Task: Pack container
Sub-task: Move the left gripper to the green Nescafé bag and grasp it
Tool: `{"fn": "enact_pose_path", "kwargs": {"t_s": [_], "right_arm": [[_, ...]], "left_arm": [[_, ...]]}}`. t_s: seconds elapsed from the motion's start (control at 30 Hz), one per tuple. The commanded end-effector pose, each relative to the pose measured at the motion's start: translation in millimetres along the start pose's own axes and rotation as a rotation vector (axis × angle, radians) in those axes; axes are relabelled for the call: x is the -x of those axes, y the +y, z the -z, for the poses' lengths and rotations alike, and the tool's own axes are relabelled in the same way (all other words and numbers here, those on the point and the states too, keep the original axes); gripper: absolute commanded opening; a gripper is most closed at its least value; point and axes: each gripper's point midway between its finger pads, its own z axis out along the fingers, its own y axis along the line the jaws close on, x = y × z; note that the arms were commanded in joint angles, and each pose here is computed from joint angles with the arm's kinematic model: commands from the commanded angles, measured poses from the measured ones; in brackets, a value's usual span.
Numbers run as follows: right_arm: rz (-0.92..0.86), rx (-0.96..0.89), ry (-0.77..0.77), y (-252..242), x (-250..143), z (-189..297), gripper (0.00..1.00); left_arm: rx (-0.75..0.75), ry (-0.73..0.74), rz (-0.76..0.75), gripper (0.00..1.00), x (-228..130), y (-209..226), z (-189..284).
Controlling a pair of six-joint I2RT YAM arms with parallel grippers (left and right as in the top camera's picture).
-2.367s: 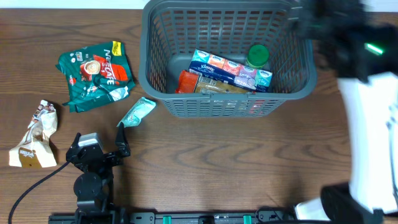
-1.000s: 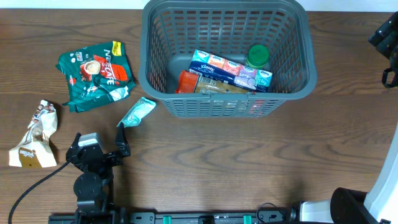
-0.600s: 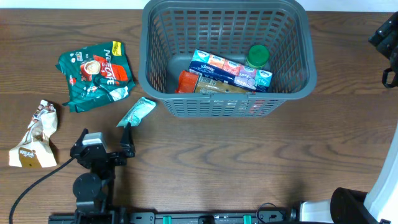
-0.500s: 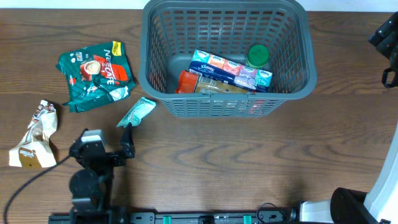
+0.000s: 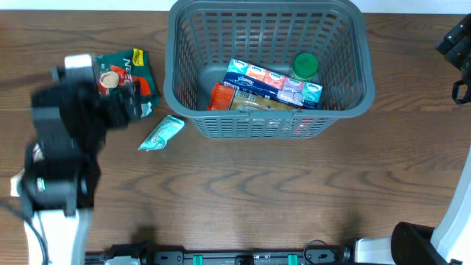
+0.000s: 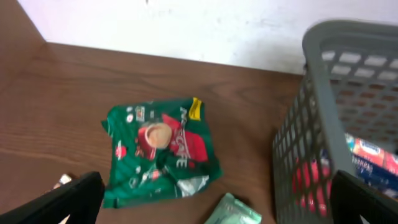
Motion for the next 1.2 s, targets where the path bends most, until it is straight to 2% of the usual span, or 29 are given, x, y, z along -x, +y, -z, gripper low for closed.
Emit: {"fn": "enact_pose_path", "kwargs": {"t_s": [0.0, 0.17, 0.27, 0.4, 0.57, 0.67, 0.87, 1.17], "right_arm": [[-0.013, -0.012, -0.004, -3.5, 0.9, 0.3, 0.99], [-0.013, -0.012, -0.004, -3.5, 0.9, 0.3, 0.99], [-0.013, -0.012, -0.004, -3.5, 0.8, 0.3, 0.99], [-0.012, -0.012, -0.004, -3.5, 0.8, 0.3, 0.99], [-0.013, -0.012, -0.004, -3.5, 0.8, 0.3, 0.99], [-0.013, -0.012, -0.004, -3.5, 0.9, 0.3, 0.99], [-0.013, -0.012, -0.004, -3.5, 0.8, 0.3, 0.99], [-0.013, -0.012, -0.004, -3.5, 0.9, 0.3, 0.99]], "left_arm": [[0.007, -0.029, -0.008, 0.99, 37.1, -0.7, -6.0], [0.015, -0.032, -0.065, 0.99, 43.0, 1.1, -10.7], [0.059, 0.006, -0.043, 0.99, 35.9, 14.9, -19.8], [0.133, 0.115, 0.087, 0.99, 13.8, 44.6, -44.0], [0.069, 0.317, 0.169, 0.98, -12.7, 53.8, -81.6], [0.071, 0.398, 0.181, 0.99, -18.8, 57.8, -102.1], [0.063, 0.456, 0.179, 0.99, -21.8, 60.5, -137.3], [0.064, 0.615, 0.159, 0.99, -70.4, 65.9, -176.3]]}}
